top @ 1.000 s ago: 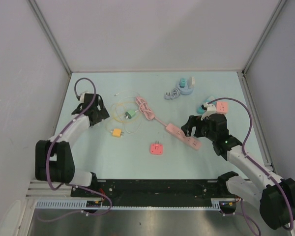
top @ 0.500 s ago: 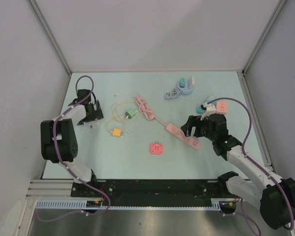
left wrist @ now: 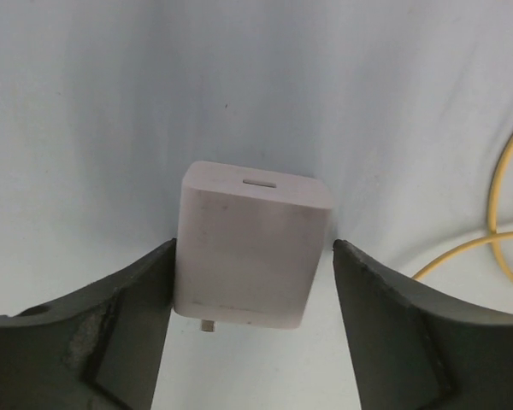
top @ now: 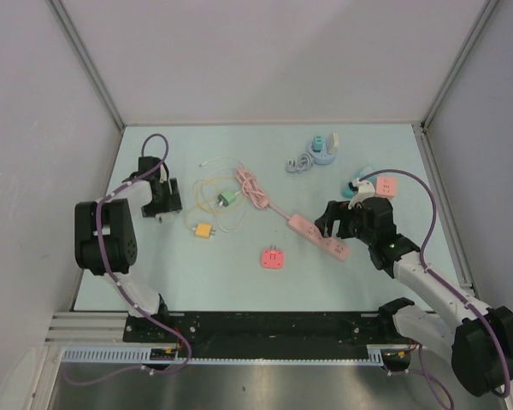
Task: Insert the plug
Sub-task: Pick up the plug from the center of the board.
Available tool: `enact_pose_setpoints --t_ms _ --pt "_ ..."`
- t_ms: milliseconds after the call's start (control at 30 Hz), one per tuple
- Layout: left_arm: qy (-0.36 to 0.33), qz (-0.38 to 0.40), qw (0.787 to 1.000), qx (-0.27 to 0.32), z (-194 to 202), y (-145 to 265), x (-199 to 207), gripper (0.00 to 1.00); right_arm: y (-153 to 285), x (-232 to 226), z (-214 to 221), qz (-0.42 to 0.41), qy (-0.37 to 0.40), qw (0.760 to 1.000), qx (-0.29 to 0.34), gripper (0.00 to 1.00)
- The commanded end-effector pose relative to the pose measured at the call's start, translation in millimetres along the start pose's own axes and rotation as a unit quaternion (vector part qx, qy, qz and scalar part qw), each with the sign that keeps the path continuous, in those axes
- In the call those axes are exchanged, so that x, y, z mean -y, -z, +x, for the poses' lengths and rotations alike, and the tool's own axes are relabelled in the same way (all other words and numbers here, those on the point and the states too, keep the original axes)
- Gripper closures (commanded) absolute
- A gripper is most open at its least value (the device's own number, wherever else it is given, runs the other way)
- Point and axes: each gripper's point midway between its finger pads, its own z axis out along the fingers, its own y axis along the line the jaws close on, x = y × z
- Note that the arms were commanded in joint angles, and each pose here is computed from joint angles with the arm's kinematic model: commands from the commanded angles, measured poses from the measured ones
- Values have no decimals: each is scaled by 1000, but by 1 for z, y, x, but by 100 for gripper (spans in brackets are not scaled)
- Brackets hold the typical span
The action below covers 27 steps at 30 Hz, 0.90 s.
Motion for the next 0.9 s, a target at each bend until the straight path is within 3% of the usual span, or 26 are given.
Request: enact_pose_setpoints --t_ms 0,200,433,533,733,867 --pt "-11 6 1000 23 -14 11 1 29 -2 -1 -8 -5 8 1000 17 9" --pt "-6 20 998 62 -24 36 5 58 1 -7 -10 -22 5 1000 19 9" --pt "-24 47 988 145 -39 95 26 66 10 -12 -10 -34 -3 999 4 10" --pt "-58 78 978 186 -37 124 53 66 15 -18 -9 -41 -9 999 -8 10" --pt "-170 189 929 270 -13 188 135 66 26 -46 -5 -75 -7 997 -34 9" --pt "-271 316 853 315 33 245 209 65 40 -83 -10 -123 -14 991 -50 9"
